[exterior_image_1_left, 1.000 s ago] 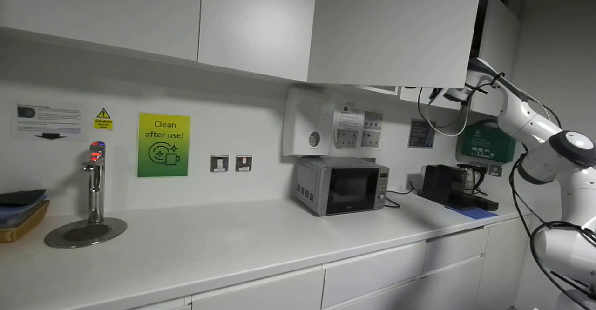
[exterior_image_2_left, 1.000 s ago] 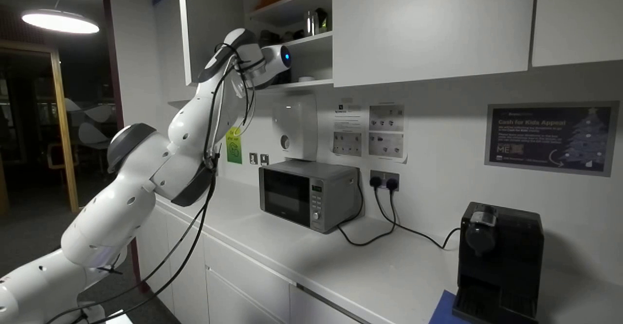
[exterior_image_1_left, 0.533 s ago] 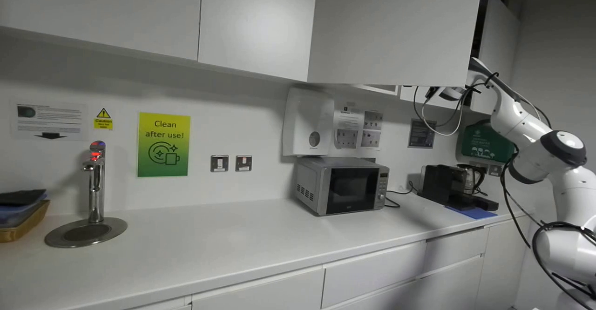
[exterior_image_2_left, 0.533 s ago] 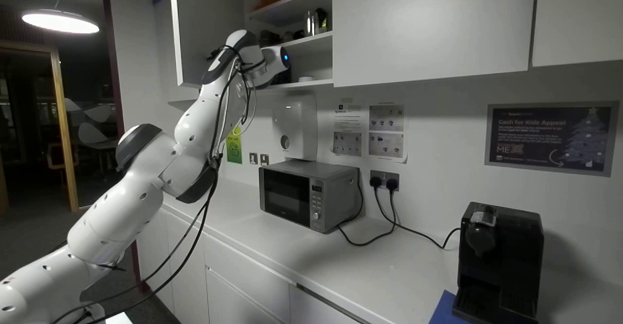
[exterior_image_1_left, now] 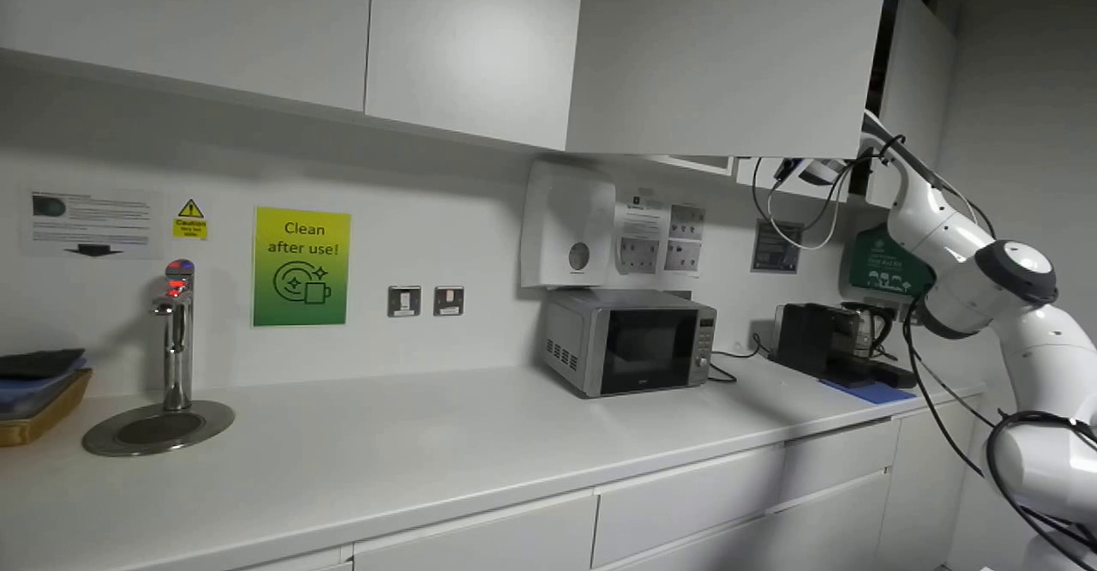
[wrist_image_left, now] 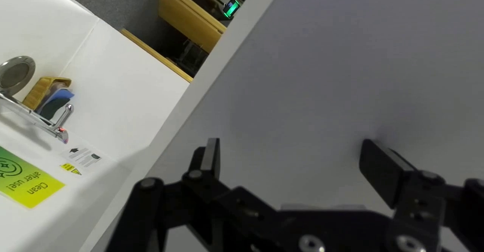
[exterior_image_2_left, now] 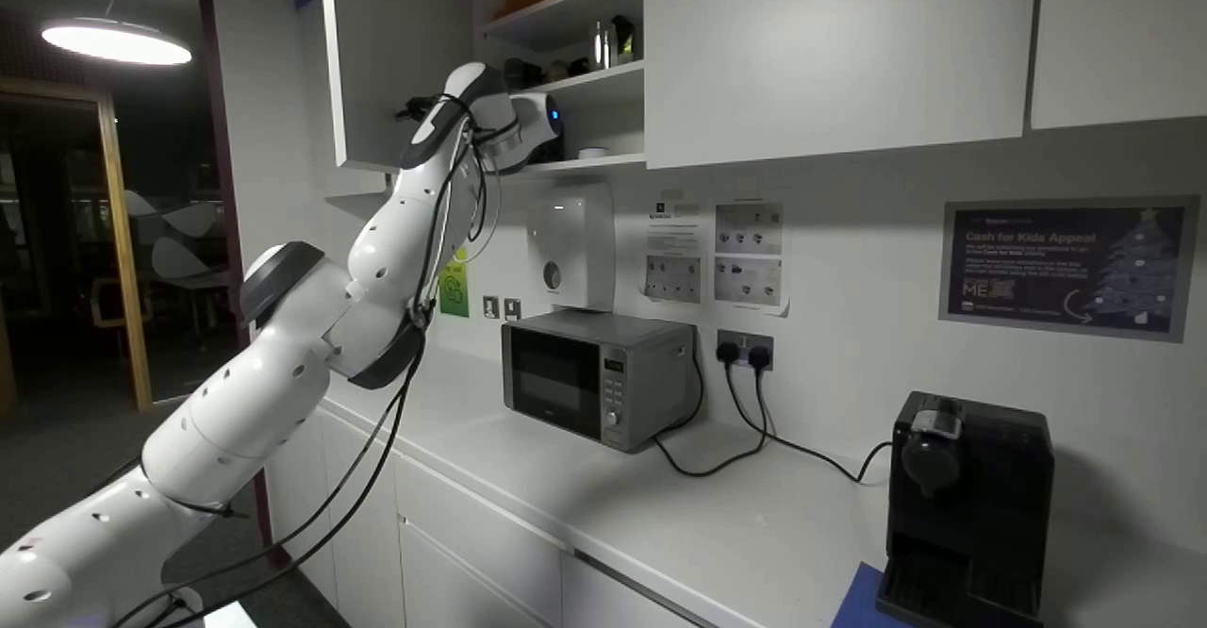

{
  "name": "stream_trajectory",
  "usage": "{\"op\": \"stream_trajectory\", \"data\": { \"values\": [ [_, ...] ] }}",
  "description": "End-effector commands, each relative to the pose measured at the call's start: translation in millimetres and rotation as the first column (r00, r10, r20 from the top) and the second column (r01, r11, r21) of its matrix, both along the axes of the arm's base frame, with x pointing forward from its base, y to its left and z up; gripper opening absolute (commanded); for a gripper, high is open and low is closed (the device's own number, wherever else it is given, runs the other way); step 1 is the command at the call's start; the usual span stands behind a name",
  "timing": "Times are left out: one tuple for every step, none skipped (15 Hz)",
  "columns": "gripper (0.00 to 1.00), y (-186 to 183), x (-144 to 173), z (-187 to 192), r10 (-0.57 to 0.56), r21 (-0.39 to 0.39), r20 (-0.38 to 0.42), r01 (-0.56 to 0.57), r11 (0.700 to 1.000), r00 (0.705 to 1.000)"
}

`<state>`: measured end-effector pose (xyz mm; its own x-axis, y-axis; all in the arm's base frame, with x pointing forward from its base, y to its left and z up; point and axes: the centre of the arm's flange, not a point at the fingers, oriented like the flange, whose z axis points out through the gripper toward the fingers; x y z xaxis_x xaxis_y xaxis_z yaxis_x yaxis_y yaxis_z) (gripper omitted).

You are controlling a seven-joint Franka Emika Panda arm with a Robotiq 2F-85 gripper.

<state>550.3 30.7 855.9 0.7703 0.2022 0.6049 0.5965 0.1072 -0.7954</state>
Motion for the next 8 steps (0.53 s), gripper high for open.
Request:
{"op": "stream_trajectory", "data": {
  "values": [
    [1.0,-2.0,17.9,16.9,0.036,0.007,0.011,-0.037,0.999,0.999],
    [1.0,-1.4,19.1,16.5,0.042,0.007,0.011,-0.042,0.999,0.999],
    [1.0,-0.6,19.9,16.6,0.045,0.009,0.012,-0.045,0.999,0.999],
    [1.0,0.0,20.6,17.2,0.048,0.01,0.013,-0.048,0.999,0.999],
    [1.0,0.9,21.5,16.9,0.051,0.009,0.012,-0.051,0.999,0.999],
    [1.0,1.4,22.4,16.9,0.054,0.009,0.012,-0.054,0.999,0.998],
    [1.0,2.2,23.0,16.9,0.057,0.009,0.013,-0.057,0.998,0.998],
    [1.0,2.8,23.6,17.6,0.059,0.009,0.014,-0.059,0.998,0.998]
  ]
}}
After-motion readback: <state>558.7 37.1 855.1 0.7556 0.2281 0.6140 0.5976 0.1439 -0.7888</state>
